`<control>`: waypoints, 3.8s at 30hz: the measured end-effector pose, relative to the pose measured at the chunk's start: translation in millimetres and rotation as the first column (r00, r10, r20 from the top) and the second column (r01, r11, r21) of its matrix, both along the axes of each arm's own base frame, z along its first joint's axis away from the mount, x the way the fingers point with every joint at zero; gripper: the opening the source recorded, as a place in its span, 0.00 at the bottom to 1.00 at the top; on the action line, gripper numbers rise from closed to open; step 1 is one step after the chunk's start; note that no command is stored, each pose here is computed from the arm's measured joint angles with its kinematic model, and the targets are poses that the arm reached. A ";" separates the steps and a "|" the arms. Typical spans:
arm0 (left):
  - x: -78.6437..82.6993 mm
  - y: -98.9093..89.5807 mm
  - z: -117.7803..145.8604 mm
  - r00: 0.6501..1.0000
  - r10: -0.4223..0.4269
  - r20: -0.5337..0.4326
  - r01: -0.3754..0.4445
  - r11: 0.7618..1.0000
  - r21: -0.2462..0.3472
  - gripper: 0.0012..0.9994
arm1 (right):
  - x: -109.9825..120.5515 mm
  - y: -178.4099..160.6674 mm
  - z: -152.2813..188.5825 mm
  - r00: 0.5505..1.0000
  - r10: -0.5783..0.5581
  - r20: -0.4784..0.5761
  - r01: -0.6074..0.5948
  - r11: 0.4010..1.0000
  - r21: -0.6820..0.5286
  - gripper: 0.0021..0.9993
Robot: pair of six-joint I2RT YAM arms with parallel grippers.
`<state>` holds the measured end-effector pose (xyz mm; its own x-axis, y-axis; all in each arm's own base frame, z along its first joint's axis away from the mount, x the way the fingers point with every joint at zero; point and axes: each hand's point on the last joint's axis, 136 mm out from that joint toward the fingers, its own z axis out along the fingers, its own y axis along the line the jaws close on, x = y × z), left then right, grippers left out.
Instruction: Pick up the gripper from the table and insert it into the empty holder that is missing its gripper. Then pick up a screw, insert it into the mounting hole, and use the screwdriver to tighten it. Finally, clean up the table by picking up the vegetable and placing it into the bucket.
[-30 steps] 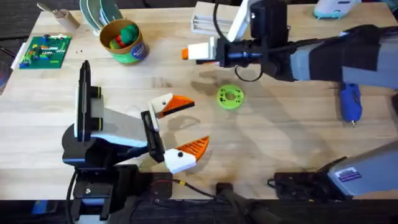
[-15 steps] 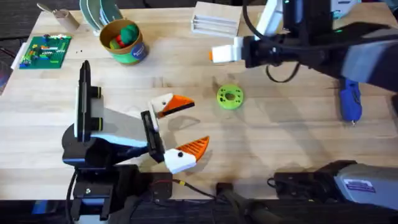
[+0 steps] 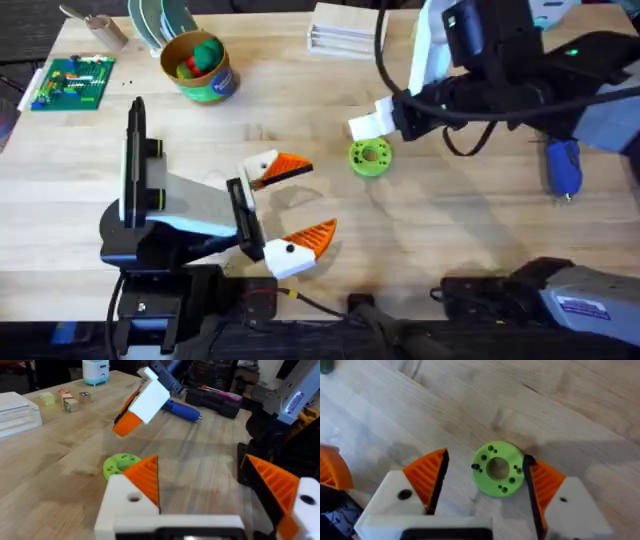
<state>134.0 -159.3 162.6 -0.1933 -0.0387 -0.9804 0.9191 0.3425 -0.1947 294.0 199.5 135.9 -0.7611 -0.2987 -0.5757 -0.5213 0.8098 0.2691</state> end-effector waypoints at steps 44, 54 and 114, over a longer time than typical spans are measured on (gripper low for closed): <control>0.0 0.0 0.0 1.000 0.000 0.000 0.000 1.000 0.000 0.99 | -31.9 38.0 -79.7 0.973 0.229 0.012 -0.200 0.874 -0.443 0.32; 0.0 0.0 0.0 1.000 0.000 0.000 0.000 1.000 0.000 0.99 | -28.4 37.8 -80.2 0.972 0.232 0.020 -0.198 0.867 -0.458 0.12; 0.2 0.1 -0.1 1.000 0.001 0.010 -0.001 1.000 0.004 0.99 | -39.1 110.5 113.9 0.907 0.412 -0.088 -0.410 0.815 -0.409 0.00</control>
